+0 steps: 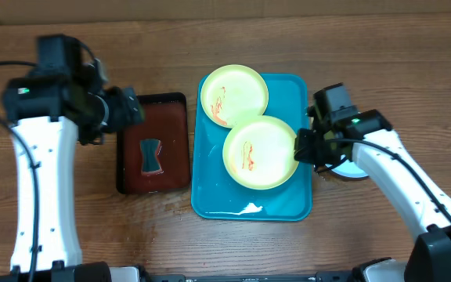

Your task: Clean dirty plates on tray and stack at the side

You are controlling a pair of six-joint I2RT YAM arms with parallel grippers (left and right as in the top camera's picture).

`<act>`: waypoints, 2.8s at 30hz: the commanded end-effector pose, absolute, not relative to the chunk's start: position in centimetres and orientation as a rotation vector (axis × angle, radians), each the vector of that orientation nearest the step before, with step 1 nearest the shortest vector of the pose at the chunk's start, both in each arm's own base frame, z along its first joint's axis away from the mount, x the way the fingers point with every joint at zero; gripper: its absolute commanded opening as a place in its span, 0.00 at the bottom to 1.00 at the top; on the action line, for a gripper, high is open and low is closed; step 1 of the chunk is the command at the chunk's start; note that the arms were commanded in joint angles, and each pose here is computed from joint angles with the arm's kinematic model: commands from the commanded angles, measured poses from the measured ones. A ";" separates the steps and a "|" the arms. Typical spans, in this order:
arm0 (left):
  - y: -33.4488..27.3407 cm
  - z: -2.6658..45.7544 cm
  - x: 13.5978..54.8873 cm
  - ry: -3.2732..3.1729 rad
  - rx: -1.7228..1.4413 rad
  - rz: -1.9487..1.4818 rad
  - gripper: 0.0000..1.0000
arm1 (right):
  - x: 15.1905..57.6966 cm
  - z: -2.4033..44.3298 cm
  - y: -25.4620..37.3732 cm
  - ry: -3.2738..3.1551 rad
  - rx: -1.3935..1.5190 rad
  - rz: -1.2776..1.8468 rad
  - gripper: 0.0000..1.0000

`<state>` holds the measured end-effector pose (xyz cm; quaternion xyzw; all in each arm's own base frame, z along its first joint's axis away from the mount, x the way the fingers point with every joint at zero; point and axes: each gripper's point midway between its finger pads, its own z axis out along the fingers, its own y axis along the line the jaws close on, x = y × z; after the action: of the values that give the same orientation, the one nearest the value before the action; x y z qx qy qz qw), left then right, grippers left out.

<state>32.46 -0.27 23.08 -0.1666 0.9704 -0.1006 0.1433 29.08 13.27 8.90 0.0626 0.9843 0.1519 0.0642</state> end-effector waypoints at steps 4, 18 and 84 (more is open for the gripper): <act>-1.4 14.5 32.1 2.909 -0.374 -0.145 0.79 | 28.4 7.0 14.7 2.975 0.192 0.451 0.04; -2.4 0.5 33.0 3.101 -0.364 0.094 0.53 | 27.9 5.1 14.0 2.975 0.178 0.391 0.04; -26.8 0.3 32.2 3.186 -0.043 -0.378 0.04 | 28.3 0.9 12.9 3.031 0.414 0.256 0.04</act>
<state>32.27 -28.72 2.00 0.0465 0.9892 -0.1387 0.0014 28.49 13.14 1.42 0.1288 0.9867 0.0905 0.0407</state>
